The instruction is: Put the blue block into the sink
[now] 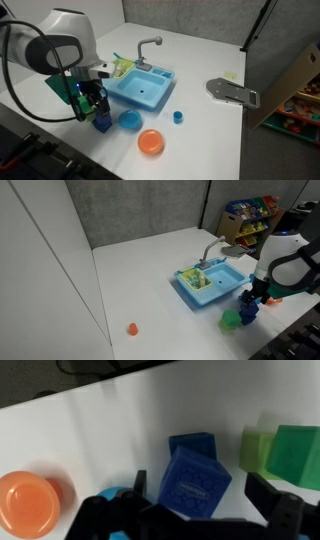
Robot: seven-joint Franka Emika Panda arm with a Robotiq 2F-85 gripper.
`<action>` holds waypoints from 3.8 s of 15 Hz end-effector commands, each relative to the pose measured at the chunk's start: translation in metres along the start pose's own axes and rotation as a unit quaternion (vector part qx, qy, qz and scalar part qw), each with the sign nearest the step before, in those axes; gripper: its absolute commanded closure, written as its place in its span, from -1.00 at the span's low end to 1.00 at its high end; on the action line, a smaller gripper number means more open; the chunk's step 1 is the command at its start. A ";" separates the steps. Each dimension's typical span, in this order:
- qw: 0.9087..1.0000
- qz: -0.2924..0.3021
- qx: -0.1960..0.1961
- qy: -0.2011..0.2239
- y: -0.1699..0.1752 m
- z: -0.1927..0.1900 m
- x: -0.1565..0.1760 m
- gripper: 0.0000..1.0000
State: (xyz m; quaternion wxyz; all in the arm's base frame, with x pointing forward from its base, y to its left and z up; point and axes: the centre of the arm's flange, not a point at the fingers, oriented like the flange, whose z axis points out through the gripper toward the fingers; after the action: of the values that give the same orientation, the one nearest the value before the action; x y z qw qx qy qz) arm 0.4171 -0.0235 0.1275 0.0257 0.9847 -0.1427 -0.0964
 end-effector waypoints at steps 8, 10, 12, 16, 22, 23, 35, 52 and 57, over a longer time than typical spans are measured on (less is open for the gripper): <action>1.000 0.008 -0.011 0.006 -0.009 0.024 0.016 -1.00; 1.000 0.009 -0.014 0.002 -0.010 0.025 0.014 -0.49; 1.000 0.011 -0.017 -0.001 -0.011 0.022 0.013 -0.13; 1.000 0.019 -0.020 -0.003 -0.009 -0.003 0.016 0.36; 0.999 0.037 -0.019 -0.005 -0.001 -0.074 0.047 0.41; 0.999 0.040 -0.020 -0.004 -0.001 -0.085 0.055 0.41; 0.996 0.085 -0.028 0.020 -0.013 -0.121 0.157 0.41; 0.993 0.111 -0.019 -0.028 0.002 -0.026 0.206 0.41; 0.993 0.112 0.005 -0.039 -0.007 -0.024 0.203 -0.39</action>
State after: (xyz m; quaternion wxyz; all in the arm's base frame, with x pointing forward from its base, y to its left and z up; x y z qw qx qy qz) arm 0.6055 -0.0761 0.1059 0.0463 0.9580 -0.2556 -0.1215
